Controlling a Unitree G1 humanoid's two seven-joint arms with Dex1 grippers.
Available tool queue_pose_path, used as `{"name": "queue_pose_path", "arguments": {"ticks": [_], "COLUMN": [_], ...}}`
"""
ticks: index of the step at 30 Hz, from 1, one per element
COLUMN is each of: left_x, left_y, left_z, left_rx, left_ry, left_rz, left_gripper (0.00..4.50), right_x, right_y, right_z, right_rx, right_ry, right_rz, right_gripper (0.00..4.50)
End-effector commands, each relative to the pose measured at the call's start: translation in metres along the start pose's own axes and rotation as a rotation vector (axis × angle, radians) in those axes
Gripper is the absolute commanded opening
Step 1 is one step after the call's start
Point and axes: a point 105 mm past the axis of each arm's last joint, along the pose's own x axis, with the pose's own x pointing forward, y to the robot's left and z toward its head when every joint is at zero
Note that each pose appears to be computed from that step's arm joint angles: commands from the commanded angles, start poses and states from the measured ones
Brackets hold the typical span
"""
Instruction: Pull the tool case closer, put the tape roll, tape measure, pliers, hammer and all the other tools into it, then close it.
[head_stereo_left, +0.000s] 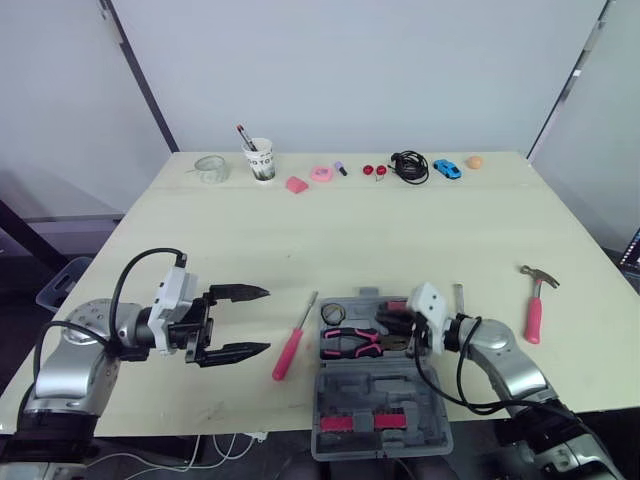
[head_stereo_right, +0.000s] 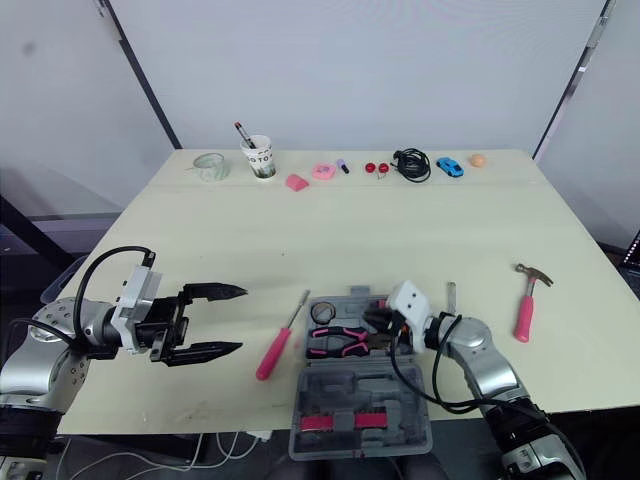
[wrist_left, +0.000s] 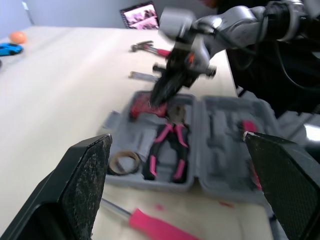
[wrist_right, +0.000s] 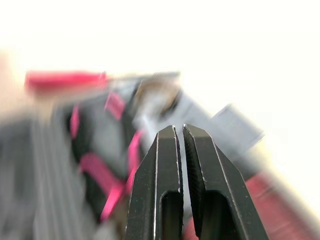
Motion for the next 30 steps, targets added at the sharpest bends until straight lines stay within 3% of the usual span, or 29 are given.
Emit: {"name": "queue_pose_path", "arguments": {"ticks": [1,5,10,20,30], "left_x": [-0.006,-0.012,-0.021,-0.063,-0.095], "left_y": [0.006,0.008,0.009,-0.015,-0.057], "left_z": [0.014,0.007,-0.003,-0.051,-0.085], "left_rx": [0.016,-0.015,-0.038,-0.165,-0.268], "left_ry": [-0.052,-0.058,-0.071,-0.007,0.069], "left_rz": [0.104,0.213,0.347,0.594,0.716], "left_gripper": [4.50,4.50,4.50,4.50,4.50], "right_x": [-0.024,-0.058,-0.107,-0.213,-0.270], "right_y": [-0.016,-0.030,-0.042,-0.021,0.012], "right_z": [0.029,0.035,0.016,-0.033,-0.066], "right_rx": [-0.040,-0.037,-0.001,0.094,0.205], "right_ry": [-0.099,-0.136,-0.100,0.045,0.131], "right_rz": [-0.104,-0.208,-0.363,-0.624,-0.768], "right_gripper": [0.25,0.25,0.25,4.48,4.48]}}
